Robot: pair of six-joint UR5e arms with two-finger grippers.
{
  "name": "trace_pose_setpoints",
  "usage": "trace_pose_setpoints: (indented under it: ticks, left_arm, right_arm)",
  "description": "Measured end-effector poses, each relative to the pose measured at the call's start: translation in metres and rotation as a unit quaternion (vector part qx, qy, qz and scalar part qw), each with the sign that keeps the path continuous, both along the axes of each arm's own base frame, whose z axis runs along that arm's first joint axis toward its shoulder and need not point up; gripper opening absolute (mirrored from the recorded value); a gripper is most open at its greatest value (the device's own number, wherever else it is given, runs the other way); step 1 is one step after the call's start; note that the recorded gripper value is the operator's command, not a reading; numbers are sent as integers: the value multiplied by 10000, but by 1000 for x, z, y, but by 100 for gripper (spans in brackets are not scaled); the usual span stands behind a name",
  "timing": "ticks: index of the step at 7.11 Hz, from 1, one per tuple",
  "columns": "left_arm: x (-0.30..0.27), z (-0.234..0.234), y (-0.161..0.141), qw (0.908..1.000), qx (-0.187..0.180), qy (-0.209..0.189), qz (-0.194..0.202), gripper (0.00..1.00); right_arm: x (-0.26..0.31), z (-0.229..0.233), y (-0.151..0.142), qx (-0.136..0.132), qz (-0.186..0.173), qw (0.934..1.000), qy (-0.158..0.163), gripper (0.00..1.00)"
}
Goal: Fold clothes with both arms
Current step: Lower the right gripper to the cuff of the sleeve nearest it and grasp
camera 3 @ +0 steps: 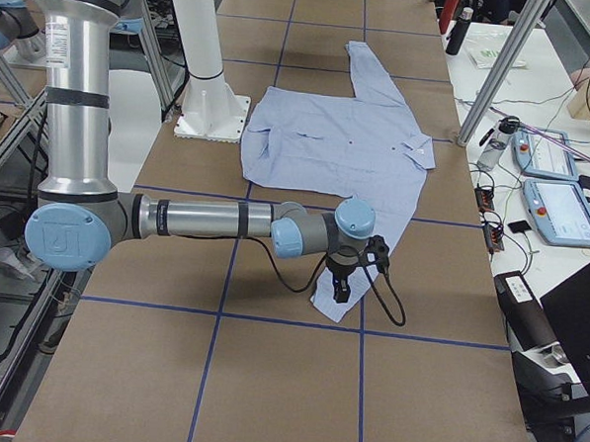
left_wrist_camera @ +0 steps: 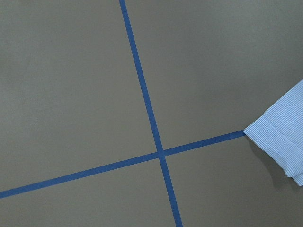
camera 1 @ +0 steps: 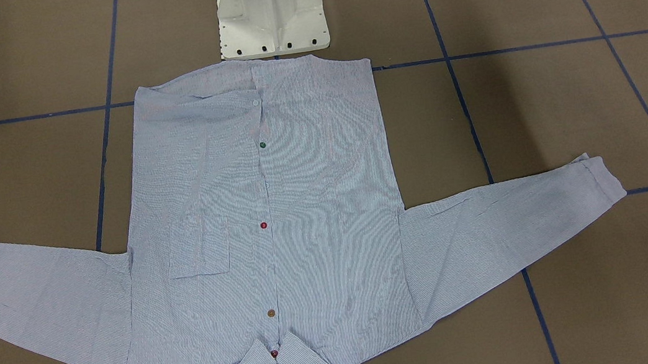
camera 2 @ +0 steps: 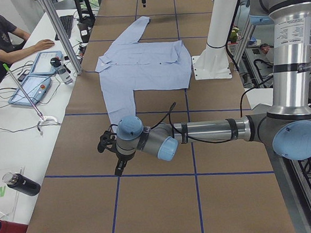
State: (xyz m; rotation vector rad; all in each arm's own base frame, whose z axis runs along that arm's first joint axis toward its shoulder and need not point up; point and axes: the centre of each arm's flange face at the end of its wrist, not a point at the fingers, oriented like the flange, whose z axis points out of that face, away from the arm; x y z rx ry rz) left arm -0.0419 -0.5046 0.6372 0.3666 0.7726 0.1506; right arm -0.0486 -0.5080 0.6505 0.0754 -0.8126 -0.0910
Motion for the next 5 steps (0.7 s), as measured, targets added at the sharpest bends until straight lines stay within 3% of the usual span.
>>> trace_pose_setpoints:
  ticks: [1,2,3,5]
  left_arm:
    - [0,2,1,10000,43,1,-5,99]
    - [0,2,1,10000,63,2,-7,99]
    - [0,2,1,10000,74,1,-9,99]
    - [0,0,1,10000,94,5,-12,99]
  right_arm:
    - [-9,15,-3,-332,539,9979,-118,99]
    - [-16,20,-2,-781,1095,9906,-244,98]
    - [-20,22,1,-1243,1570,9791,-344,96]
    - [-31,27,22,-1969,2413,9479,-674,98]
